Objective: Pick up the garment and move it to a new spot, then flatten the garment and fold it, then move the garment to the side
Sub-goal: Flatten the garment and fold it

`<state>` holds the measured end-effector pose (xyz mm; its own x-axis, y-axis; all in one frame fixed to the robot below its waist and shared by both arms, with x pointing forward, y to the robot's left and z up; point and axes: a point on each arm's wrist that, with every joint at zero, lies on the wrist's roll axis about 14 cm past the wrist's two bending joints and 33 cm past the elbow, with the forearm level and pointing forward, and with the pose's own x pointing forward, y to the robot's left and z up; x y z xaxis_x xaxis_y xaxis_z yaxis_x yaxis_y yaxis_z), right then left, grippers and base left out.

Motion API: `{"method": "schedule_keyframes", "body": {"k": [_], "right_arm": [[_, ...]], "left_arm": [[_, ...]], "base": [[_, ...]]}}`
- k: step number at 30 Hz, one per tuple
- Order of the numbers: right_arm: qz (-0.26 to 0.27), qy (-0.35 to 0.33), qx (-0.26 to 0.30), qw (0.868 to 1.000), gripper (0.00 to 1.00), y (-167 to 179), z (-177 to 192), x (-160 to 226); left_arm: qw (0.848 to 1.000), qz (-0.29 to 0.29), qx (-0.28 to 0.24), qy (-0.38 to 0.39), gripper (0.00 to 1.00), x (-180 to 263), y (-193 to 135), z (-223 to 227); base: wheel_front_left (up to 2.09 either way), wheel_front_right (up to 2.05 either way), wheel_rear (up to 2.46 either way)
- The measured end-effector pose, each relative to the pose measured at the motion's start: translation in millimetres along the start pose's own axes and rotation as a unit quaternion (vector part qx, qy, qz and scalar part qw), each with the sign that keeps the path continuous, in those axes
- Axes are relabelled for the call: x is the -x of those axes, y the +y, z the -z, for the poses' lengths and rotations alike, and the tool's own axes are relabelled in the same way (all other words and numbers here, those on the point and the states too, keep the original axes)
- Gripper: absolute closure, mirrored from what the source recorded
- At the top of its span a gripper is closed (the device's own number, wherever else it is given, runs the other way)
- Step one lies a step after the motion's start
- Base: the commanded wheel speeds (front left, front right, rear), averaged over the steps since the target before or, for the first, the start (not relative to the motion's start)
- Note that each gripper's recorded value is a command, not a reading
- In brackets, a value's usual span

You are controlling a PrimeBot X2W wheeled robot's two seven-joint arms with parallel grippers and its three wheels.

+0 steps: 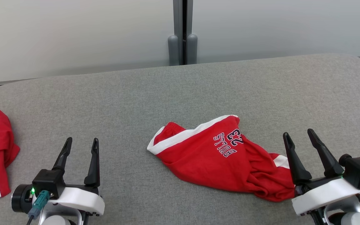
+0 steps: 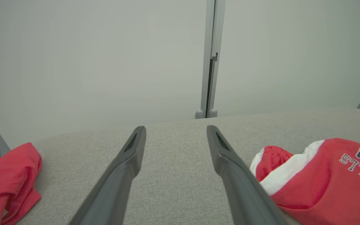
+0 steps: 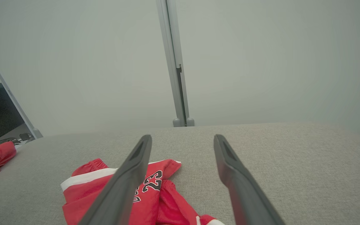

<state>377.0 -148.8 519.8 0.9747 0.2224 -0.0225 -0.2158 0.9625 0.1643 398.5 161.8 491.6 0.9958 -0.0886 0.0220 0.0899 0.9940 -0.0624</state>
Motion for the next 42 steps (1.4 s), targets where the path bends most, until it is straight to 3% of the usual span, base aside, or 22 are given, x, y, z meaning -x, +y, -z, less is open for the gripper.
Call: {"method": "schedule_keyframes", "body": {"k": [13, 19, 27, 35, 36, 37, 42], "right_arm": [[-0.004, 0.007, -0.007, 1.0, 0.0, 3, 5, -3], [-0.006, 0.017, -0.011, 1.0, 0.0, 4, 11, -10], [-0.004, 0.035, -0.019, 0.999, 0.0, 1, 24, -21], [0.031, 0.055, -0.035, 0.997, 0.0, -20, 44, -18], [0.035, 0.059, -0.036, 0.997, 0.0, -22, 47, -17], [0.038, 0.061, -0.037, 0.997, 0.0, -24, 49, -16], [0.047, 0.06, -0.039, 0.996, 0.0, -30, 52, -18]], "left_arm": [[1.0, 0.01, -0.001, 0.004, 0.0, -2, -5, 0], [0.996, 0.083, 0.003, 0.019, 0.0, -25, -47, -3], [0.972, 0.205, -0.003, 0.119, 0.0, -59, -124, 30], [0.942, 0.234, -0.006, 0.241, 0.0, -77, -145, 92], [0.939, 0.231, -0.001, 0.253, 0.34, -78, -144, 98], [0.938, 0.227, 0.003, 0.26, 1.0, -80, -142, 103], [0.944, 0.201, 0.038, 0.258, 1.0, -91, -133, 108]], "base": [[0.0, 0.0, 0.0], [0.0, 0.0, 0.0], [0.0, 0.0, 0.0], [0.0, 0.0, 0.0], [0.0, 0.0, 0.0], [0.0, 0.0, 0.0], [0.0, 0.0, 0.0]]}}
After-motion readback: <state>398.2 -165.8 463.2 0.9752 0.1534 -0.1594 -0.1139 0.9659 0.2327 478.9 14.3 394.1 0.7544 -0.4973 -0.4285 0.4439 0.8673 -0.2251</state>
